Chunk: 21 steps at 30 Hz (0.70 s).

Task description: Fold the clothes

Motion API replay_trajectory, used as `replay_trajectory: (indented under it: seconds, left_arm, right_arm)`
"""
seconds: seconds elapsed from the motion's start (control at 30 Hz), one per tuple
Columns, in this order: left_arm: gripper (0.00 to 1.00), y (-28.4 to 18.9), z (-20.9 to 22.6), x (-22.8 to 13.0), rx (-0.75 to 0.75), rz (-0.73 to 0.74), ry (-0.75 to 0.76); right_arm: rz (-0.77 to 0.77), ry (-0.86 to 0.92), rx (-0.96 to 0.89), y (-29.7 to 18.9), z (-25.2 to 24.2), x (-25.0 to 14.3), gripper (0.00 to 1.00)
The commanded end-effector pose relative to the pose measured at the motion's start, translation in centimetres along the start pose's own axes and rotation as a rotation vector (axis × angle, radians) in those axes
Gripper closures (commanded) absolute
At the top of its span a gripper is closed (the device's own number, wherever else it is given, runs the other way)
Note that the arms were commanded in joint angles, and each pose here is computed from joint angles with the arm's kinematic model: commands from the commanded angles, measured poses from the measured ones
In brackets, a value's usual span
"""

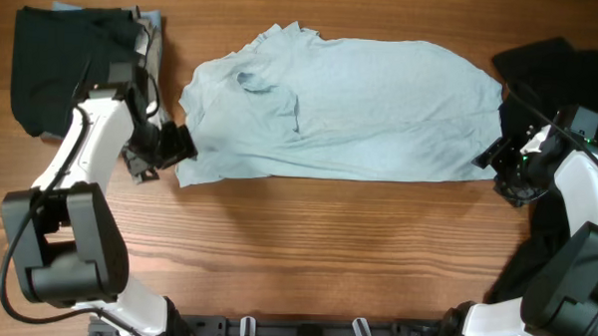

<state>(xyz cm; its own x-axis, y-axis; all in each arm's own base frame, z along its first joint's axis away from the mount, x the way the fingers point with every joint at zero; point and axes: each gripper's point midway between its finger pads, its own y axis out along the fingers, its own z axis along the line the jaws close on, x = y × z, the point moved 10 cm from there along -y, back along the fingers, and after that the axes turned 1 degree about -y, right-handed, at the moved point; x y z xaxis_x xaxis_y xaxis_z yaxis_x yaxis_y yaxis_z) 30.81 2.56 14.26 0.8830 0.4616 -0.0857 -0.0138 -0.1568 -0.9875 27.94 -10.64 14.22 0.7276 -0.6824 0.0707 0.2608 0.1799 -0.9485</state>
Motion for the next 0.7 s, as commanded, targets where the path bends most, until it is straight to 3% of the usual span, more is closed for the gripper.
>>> replay_trajectory:
  seconds: [0.0,0.13,0.23,0.27,0.3,0.43,0.53,0.67]
  left_arm:
    - [0.25,2.2,0.7,-1.1,-0.025,0.047,-0.03]
    - [0.33,3.3,0.9,-1.1,-0.038,0.011,-0.023]
    - [0.6,3.8,0.8,-0.5,-0.056,-0.041,-0.013]
    - [0.75,3.9,0.8,-0.4,-0.051,-0.054,-0.012]
    - [0.8,3.9,0.9,-0.3,-0.048,-0.063,-0.011]
    - [0.83,3.9,0.9,0.3,-0.024,-0.11,-0.007]
    - [0.96,3.9,1.2,0.4,0.011,-0.127,-0.009]
    - [0.96,3.8,1.8,0.4,0.064,-0.132,-0.02]
  right_arm:
    - [0.018,0.004,-0.038,0.7,-0.6,-0.2,0.26]
    - [0.014,0.004,-0.037,0.7,-0.6,-0.2,0.26]
    - [0.007,0.002,-0.034,0.7,-0.6,-0.1,0.26]
    - [0.007,0.003,-0.034,0.7,-0.6,-0.1,0.26]
    - [0.007,0.004,-0.034,0.7,-0.6,-0.1,0.26]
    - [0.013,0.006,-0.036,0.9,-0.7,-0.3,0.26]
    - [0.014,0.008,-0.036,1.2,-0.8,-0.5,0.26]
    - [0.026,0.056,-0.041,2.4,-1.5,-1.2,0.26]
